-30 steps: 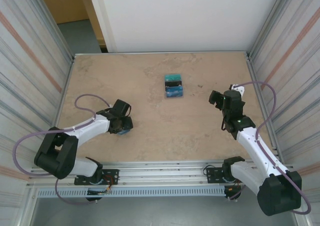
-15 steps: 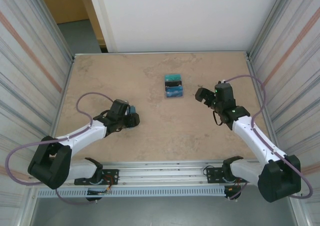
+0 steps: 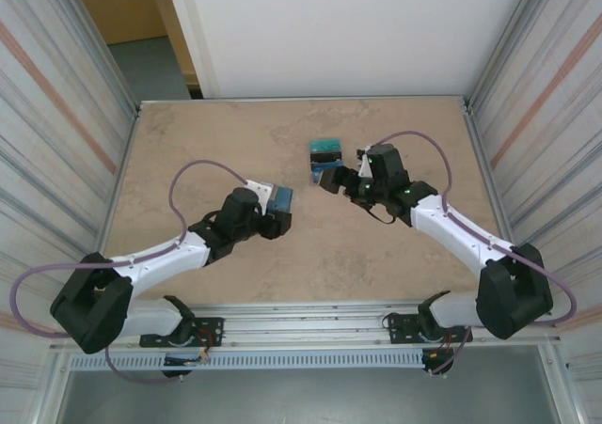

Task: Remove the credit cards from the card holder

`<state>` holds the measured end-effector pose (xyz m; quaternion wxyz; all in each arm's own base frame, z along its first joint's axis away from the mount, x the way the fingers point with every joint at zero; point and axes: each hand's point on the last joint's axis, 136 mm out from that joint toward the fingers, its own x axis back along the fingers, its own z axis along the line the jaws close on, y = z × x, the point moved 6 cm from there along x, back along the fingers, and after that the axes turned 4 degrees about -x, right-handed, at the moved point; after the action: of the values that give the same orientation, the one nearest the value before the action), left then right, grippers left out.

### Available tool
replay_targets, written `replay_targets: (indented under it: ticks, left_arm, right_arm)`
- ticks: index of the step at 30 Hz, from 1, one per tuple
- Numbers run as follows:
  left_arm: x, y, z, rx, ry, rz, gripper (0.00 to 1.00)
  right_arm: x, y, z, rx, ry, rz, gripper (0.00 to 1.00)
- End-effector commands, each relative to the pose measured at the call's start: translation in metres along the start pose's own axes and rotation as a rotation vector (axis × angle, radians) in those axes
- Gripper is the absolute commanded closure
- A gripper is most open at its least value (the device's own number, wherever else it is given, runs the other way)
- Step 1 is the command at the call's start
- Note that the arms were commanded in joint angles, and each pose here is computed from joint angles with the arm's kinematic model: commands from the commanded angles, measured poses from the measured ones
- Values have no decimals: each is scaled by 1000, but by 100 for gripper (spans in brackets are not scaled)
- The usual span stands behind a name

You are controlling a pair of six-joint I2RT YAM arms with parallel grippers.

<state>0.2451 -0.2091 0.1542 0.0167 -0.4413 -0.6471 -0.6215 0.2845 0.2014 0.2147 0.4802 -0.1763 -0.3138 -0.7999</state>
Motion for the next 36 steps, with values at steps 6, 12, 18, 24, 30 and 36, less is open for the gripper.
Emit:
replay_targets:
  ticks: [6, 12, 18, 24, 30, 36]
  left_arm:
    - [8, 48, -25, -90, -131, -184, 36]
    - [10, 49, -31, -100, -170, -190, 36]
    - [14, 50, -37, -116, -199, -195, 35]
    - [17, 51, -40, -130, -213, -203, 35]
    - [21, 54, -43, -127, -230, -217, 27]
    - [32, 59, -45, -114, -246, -244, 1]
  right_arm:
    - [-16, -14, 44, 52, 193, 99, 13]
    - [-31, -19, 55, 89, 208, 136, 18]
    - [-44, -21, 61, 95, 227, 165, 25]
    - [-55, -20, 65, 83, 265, 197, 42]
    - [-58, -19, 67, 84, 279, 205, 77]
    - [-53, -12, 65, 87, 283, 185, 88]
